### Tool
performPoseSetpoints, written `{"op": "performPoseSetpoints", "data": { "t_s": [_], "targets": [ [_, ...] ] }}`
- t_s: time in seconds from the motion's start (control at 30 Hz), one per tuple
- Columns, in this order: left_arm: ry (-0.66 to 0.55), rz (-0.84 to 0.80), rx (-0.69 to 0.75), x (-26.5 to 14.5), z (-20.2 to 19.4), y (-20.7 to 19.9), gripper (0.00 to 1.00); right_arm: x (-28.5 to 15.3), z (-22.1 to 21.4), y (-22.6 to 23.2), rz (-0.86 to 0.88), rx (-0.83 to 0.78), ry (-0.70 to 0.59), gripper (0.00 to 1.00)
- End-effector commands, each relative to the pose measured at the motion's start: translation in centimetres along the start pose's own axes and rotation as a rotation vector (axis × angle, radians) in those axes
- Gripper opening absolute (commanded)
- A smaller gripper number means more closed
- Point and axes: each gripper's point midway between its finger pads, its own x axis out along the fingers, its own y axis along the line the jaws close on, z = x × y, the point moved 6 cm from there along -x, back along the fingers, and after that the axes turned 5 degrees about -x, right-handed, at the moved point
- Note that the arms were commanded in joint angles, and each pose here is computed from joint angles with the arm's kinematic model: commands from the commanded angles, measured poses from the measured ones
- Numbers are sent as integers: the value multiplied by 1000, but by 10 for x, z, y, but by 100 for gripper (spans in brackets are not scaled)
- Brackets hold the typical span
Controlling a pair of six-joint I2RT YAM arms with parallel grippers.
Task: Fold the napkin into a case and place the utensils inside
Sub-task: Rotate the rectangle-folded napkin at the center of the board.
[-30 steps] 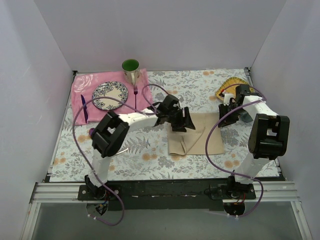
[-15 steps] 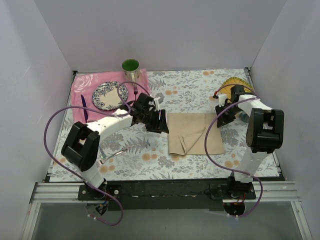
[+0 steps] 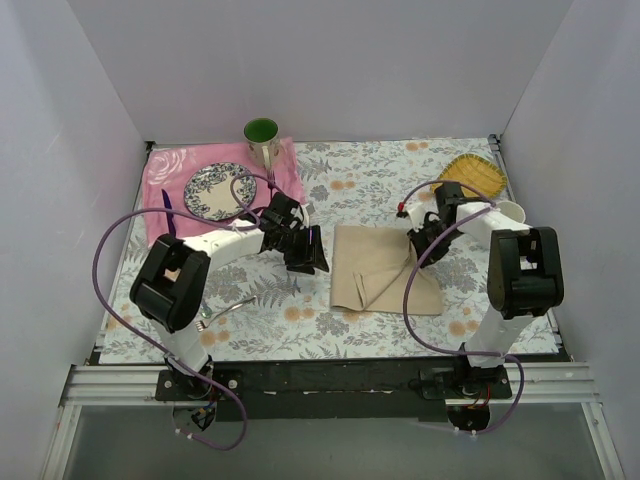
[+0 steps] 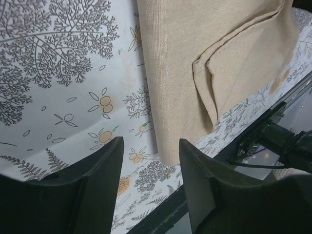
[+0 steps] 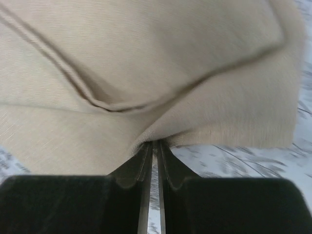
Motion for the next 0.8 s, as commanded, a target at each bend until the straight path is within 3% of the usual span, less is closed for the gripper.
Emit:
{"op": "performPoseSetpoints", "data": {
  "t_s": [0.0,0.13,0.33,0.5,0.77],
  "targets": [
    [26,-15,-27,9,-7,-1,46,13,-15,62,283,-45,55,16],
    [39,-6,-33,15,-11,7,38,-6,4,77,407,-41,-33,19],
    [35,28,-26,23,-9,15,25,-34,29,51,365,-2,-119,20],
    [11,118,34,26,1,23,0,-42,27,25,297,23,-109,21],
    [-24,296,210,37,38,53,0,-43,31,-6,194,26,-123,26]
  ]
}}
